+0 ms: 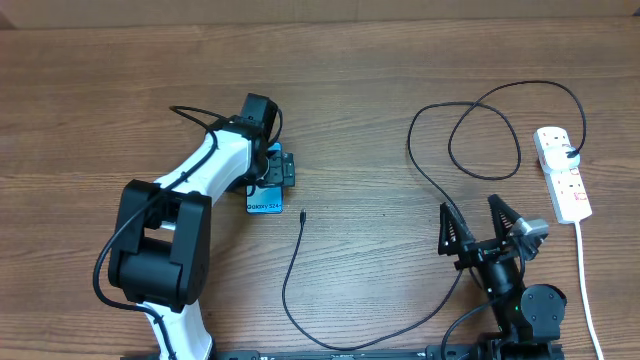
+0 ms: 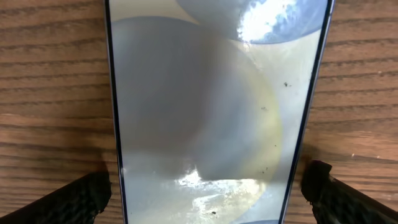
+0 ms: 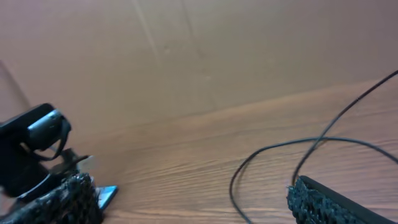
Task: Plug charger to phone and switch on socket
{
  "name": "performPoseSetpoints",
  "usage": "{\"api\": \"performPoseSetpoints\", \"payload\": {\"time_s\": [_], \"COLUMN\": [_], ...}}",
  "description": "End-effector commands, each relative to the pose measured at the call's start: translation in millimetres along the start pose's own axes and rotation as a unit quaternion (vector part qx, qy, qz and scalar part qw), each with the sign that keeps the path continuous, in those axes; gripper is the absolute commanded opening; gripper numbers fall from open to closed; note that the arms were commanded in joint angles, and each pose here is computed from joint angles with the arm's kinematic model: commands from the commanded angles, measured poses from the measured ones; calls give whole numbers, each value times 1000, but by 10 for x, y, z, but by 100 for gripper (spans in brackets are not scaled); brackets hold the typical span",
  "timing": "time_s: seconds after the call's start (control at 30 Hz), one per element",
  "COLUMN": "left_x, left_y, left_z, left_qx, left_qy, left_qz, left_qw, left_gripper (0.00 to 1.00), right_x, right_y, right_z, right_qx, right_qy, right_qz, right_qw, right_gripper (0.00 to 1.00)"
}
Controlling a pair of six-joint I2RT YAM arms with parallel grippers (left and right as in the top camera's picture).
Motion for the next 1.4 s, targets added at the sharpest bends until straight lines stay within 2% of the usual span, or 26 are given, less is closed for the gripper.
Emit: {"api": "performPoseSetpoints", "payload": {"time_s": [0.0,0.13,0.23,0.43,0.53,0.67,0.8,0.93,1.0,1.37], "left_x": [2,41,49,20,-6,35,107,127,127,143], "left_y": [-13,-31,-29,-29,-33,-101,-198,-212,-211,-176], "left_z": [-50,26,74,59,50,65,61,49,51,-31], "left_qx": [-60,-77,-76,-73,-72,-71,-58,-29,-11,-7], "left_qy": [-4,-35,-44,-43,-42,-41,-35,-25,-22,-24], "left_qz": [13,14,14,20,27,29,22,13,9,-7], "left_qw": [998,996,996,996,996,996,997,999,1000,1000], "left_gripper": [100,100,99,96,100,100,100,100,100,100], "right_x": [225,639,888,1226,1339,1508,1662,1549,1466,1024], "right_y": [-41,-64,-17,226,360,530,718,786,799,832], "right_z": [170,348,456,561,580,618,675,864,872,646], "right_qx": [32,26,18,-27,-48,-72,-70,23,36,-17], "right_qy": [0,-4,-21,-7,-20,-24,-14,24,39,96], "right_qz": [-18,-37,-24,76,133,202,230,285,309,423], "right_qw": [999,999,999,997,990,976,971,958,949,901], "right_gripper": [100,100,100,100,100,100,100,100,100,100]}}
Point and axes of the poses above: each gripper's point midway between its finger pads, its own y axis out along the fingers, its own z axis along the line the jaws close on, x = y × z, the point moved 6 cm from there along -y, back along the fingers, and after that the axes turned 7 degrees about y, right-handed, at the moved point
